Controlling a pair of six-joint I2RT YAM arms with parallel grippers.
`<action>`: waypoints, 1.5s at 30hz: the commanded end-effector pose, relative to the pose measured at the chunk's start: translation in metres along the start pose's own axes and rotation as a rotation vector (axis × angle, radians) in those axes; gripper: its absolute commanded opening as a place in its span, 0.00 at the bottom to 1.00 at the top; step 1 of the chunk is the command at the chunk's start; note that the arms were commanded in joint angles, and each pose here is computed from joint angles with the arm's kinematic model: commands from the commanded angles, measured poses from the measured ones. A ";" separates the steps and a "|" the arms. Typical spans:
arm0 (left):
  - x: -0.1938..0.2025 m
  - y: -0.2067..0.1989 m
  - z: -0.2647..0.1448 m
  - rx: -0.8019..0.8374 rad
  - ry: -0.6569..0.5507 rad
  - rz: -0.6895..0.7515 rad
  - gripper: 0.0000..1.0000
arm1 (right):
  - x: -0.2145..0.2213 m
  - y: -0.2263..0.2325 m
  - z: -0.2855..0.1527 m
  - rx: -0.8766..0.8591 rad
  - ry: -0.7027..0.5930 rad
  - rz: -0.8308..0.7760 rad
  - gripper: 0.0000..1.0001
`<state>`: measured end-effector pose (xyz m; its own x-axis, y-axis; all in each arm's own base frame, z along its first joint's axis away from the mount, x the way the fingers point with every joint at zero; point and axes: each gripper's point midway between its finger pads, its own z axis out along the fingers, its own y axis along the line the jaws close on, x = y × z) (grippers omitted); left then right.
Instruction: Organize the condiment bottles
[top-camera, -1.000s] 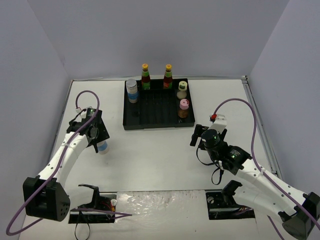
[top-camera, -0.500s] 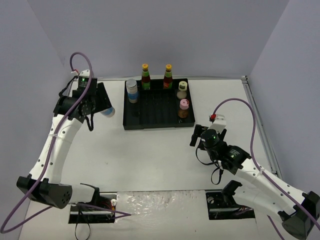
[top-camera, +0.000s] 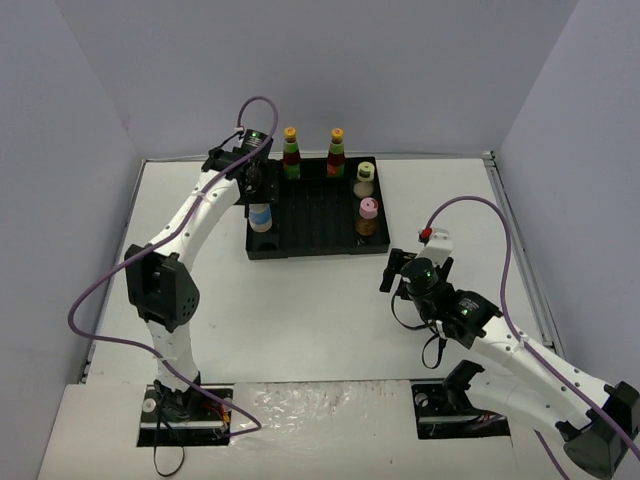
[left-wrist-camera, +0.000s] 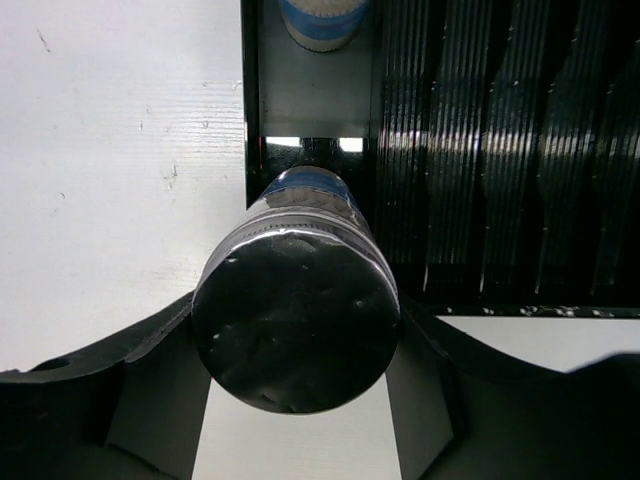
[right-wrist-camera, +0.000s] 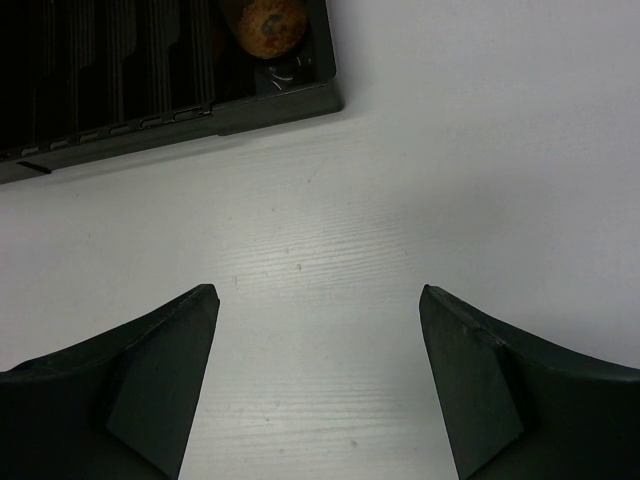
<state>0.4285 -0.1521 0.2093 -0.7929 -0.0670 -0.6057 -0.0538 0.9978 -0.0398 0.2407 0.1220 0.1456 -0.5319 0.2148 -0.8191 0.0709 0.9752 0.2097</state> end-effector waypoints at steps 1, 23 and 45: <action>-0.051 -0.014 -0.023 0.055 -0.172 -0.002 0.00 | -0.013 0.002 0.000 0.010 -0.052 0.024 0.79; -0.014 -0.016 0.072 0.039 -0.121 0.002 0.00 | -0.013 0.003 -0.001 0.003 -0.051 0.025 0.79; 0.010 0.001 0.059 0.001 -0.103 0.018 0.65 | -0.012 0.004 0.000 0.002 -0.045 0.019 0.79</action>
<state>0.4694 -0.1620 0.1345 -0.7378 -0.0550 -0.6728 -0.0331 0.9984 -0.0453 0.2410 0.1213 0.1457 -0.5300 0.2155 -0.8202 0.0747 0.9753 0.2080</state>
